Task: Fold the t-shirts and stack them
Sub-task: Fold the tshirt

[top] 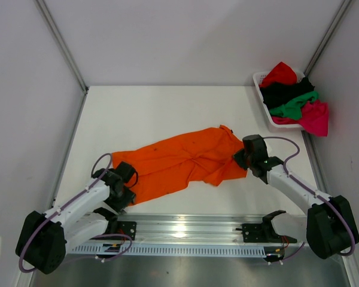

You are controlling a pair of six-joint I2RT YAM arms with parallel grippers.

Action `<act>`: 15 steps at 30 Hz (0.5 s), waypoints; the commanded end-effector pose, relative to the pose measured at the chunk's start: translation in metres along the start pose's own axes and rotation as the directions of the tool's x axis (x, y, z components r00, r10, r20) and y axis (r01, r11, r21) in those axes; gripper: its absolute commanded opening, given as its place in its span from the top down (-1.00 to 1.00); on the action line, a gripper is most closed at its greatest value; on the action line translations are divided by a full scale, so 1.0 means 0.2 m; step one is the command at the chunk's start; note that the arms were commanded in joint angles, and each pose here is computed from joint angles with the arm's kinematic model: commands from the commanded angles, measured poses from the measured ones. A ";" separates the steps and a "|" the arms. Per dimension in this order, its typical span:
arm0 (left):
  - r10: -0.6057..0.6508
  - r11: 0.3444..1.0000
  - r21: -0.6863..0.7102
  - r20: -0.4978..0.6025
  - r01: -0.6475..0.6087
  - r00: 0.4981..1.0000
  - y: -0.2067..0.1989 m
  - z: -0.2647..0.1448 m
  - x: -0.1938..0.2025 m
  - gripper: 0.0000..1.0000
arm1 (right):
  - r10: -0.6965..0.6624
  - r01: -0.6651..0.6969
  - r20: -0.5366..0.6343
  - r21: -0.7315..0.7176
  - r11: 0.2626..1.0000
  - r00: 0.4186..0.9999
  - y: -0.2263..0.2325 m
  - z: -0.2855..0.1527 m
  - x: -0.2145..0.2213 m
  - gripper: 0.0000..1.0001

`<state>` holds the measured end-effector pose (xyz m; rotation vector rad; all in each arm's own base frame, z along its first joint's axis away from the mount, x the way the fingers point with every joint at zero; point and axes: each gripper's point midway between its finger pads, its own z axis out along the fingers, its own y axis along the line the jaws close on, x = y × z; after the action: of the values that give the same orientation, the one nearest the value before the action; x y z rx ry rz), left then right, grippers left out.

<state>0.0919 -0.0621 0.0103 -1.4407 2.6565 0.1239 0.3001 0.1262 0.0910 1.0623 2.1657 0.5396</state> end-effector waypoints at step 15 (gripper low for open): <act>-0.116 0.982 0.157 0.069 0.104 0.991 -0.09 0.01 -0.06 0.00 | 0.002 -0.002 0.000 -0.025 1.000 1.000 0.01 -0.03 0.00 1.00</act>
<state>0.1056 -0.0649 0.0116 -1.4602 2.5419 -0.0098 0.2969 0.1255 0.0920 1.0599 2.1634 0.5467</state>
